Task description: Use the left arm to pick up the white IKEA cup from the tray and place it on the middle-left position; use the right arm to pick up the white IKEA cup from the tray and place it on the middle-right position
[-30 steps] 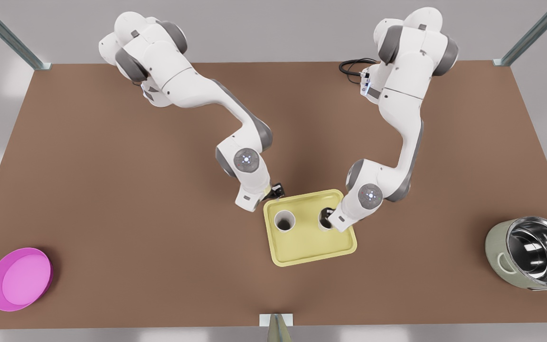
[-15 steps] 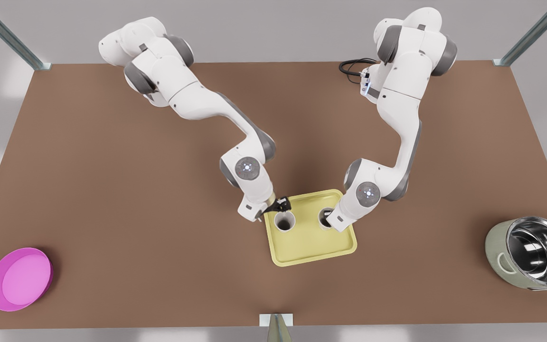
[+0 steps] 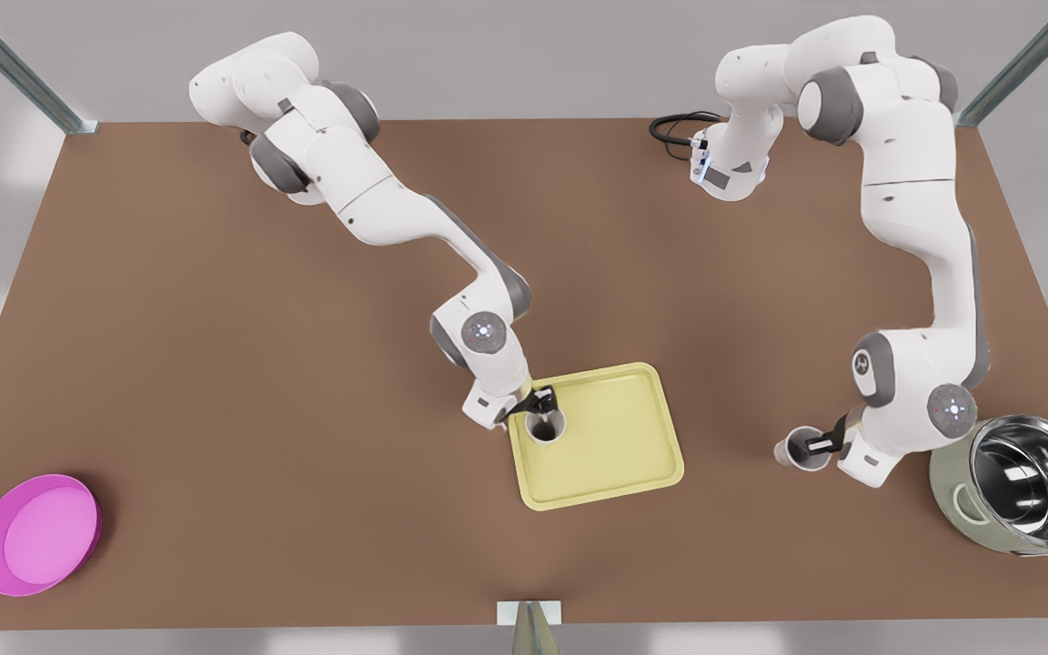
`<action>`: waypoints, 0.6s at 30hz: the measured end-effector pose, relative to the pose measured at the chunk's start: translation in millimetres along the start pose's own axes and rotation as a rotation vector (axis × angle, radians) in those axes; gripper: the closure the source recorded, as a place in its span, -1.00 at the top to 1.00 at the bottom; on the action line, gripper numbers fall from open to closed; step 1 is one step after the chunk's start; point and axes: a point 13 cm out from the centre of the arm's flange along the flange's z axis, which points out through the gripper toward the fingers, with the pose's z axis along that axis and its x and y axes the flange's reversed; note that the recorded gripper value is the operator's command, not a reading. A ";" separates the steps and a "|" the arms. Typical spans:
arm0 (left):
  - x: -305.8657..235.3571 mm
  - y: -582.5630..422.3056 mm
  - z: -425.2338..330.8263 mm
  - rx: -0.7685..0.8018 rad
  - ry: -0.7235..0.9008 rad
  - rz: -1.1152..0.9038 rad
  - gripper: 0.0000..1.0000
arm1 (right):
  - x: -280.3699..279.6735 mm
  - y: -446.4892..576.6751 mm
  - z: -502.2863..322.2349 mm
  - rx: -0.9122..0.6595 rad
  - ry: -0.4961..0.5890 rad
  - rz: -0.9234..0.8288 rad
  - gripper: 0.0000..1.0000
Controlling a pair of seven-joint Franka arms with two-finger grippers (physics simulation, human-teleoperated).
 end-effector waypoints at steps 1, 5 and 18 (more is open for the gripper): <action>-0.3 -4.4 7.7 0.000 0.000 0.022 -0.87 | 1.1 0.2 1.1 0.000 0.001 0.002 0.02; -3.8 -16.0 19.0 0.007 -0.016 0.087 -0.87 | 6.8 6.9 5.3 -0.014 0.008 0.001 -0.71; -15.2 -38.6 29.1 0.079 -0.072 0.234 1.00 | -19.2 3.2 -28.6 -0.030 -0.041 0.013 -0.77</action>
